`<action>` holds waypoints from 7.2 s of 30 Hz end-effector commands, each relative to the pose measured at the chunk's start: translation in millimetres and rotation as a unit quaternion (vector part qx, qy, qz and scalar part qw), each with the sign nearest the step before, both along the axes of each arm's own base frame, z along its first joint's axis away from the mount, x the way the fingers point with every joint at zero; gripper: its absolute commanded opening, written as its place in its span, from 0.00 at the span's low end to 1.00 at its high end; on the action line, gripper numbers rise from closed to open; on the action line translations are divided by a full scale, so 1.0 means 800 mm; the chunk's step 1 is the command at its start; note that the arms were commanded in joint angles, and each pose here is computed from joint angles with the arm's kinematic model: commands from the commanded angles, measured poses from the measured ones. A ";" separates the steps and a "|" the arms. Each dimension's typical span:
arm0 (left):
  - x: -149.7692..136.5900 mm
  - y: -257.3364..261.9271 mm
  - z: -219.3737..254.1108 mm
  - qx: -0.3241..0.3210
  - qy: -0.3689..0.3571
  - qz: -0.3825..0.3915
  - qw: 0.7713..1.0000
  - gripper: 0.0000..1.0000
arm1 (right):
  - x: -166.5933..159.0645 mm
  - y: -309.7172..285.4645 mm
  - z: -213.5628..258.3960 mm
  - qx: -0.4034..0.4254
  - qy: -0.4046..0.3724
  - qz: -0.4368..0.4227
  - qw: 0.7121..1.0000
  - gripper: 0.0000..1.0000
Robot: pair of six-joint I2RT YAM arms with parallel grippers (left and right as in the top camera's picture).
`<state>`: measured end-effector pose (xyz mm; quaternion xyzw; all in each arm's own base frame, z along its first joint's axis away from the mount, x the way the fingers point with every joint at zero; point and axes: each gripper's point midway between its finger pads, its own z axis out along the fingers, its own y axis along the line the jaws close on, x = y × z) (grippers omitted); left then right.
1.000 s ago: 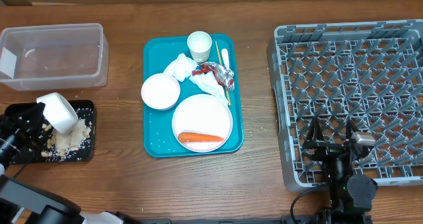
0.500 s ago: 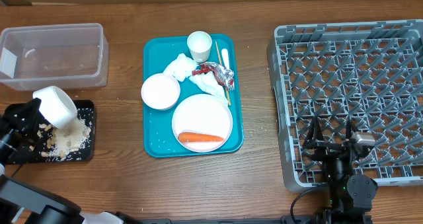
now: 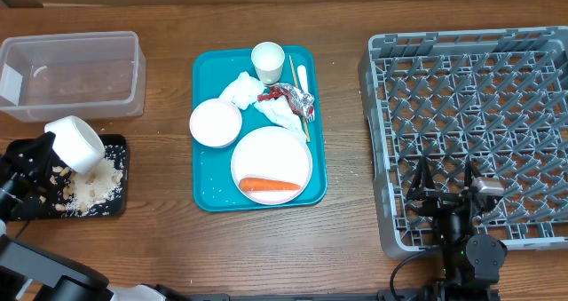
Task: Sort waste into correct bins and load items into the dishwasher rack
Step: 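Tilt the white bowl to pour rice onto the black tray, then return the white bowl to the teal tray and release it, then move the left gripper down toward the carrot on the white plate, then close the left gripper on the carrot and lift it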
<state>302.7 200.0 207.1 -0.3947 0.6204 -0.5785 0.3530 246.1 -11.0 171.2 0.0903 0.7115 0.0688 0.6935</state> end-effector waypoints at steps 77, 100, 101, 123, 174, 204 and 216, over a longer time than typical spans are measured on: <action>0.289 -0.375 -0.149 0.686 0.045 -0.083 0.722 0.04 | 0.000 -0.002 -0.002 0.001 -0.003 -0.005 1.000 1.00; 0.252 -0.374 0.007 0.656 -0.011 -0.032 0.754 0.88 | 0.000 -0.002 -0.002 0.001 -0.003 -0.005 1.000 1.00; 0.239 -0.376 0.016 0.649 -0.012 -0.044 0.759 0.92 | 0.000 -0.002 -0.002 0.001 -0.003 -0.005 1.000 1.00; 0.055 -0.420 -0.024 0.498 0.136 -0.292 0.805 1.00 | 0.000 -0.002 -0.002 0.001 -0.003 -0.005 1.000 1.00; -0.003 -0.505 -0.032 0.595 -0.021 -0.454 0.663 1.00 | 0.000 -0.002 -0.002 0.001 -0.003 -0.005 1.000 1.00; -0.046 -0.448 -0.152 0.660 -0.102 -0.684 0.294 1.00 | 0.000 -0.002 -0.002 0.001 -0.003 -0.005 1.000 1.00; -0.026 -0.460 -0.211 0.648 -0.111 -0.706 0.261 1.00 | 0.000 -0.002 -0.002 0.001 -0.003 -0.005 1.000 1.00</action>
